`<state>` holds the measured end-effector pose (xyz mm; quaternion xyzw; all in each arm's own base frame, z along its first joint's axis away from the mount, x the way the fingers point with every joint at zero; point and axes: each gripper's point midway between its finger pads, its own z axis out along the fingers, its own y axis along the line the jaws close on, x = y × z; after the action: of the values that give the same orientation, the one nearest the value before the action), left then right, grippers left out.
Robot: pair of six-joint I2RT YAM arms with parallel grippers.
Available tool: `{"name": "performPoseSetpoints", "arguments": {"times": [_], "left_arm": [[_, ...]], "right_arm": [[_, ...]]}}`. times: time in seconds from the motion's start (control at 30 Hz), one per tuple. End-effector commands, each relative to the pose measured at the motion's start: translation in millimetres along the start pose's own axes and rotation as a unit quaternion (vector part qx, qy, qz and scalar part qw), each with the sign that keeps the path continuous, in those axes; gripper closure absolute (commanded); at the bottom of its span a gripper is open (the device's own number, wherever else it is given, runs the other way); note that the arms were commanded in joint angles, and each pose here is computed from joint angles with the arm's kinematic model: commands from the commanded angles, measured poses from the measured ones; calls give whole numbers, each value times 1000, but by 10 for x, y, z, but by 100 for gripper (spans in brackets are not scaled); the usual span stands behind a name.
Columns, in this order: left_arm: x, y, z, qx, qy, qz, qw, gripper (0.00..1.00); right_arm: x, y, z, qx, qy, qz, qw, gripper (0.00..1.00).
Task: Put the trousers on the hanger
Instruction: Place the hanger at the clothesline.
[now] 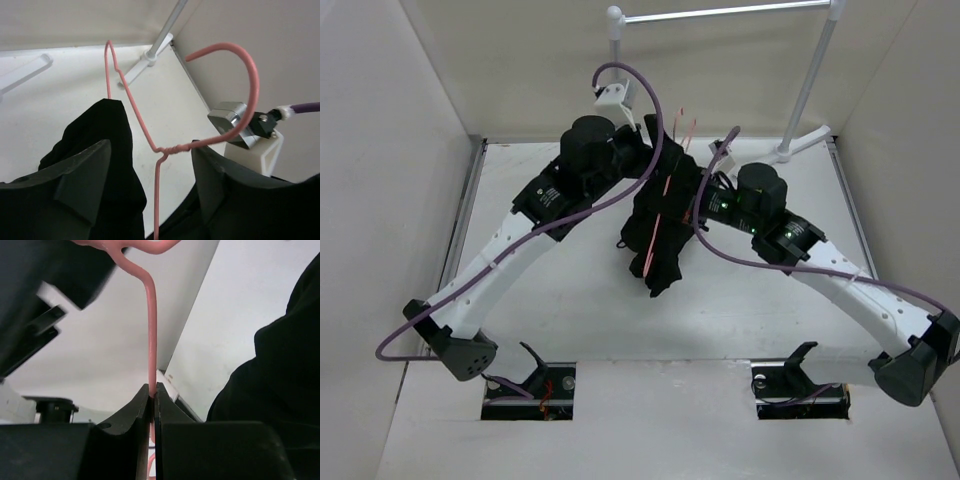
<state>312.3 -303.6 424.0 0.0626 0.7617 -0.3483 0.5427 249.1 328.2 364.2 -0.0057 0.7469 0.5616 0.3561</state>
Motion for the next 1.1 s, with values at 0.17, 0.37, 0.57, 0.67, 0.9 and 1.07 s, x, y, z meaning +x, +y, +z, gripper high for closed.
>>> {"name": "performPoseSetpoints", "arguments": {"times": [0.17, 0.37, 0.57, 0.67, 0.9, 1.07], "left_arm": [[-966, -214, -612, 50, -125, -14, 991, 7], [-1060, 118, -859, 8, -154, -21, 988, 0], [-616, 937, -845, -113, -121, -54, 985, 0], [-312, 1222, -820, -145, -95, -69, 982, 0], [230, 1500, -695, -171, -42, -82, 981, 0], [457, 1615, -585, -178, -20, -89, 980, 0]], "right_arm": [[-884, 460, -16, -66, -107, -45, 991, 99], [-1496, 281, 95, -46, -143, -55, 987, 99], [-2229, -3, 244, -15, -172, -60, 983, 99], [-2588, -152, 293, -1, -190, -58, 980, 99], [-3200, -458, 285, 26, -224, -50, 973, 99], [-3503, -737, 157, 42, -245, -32, 968, 100]]}}
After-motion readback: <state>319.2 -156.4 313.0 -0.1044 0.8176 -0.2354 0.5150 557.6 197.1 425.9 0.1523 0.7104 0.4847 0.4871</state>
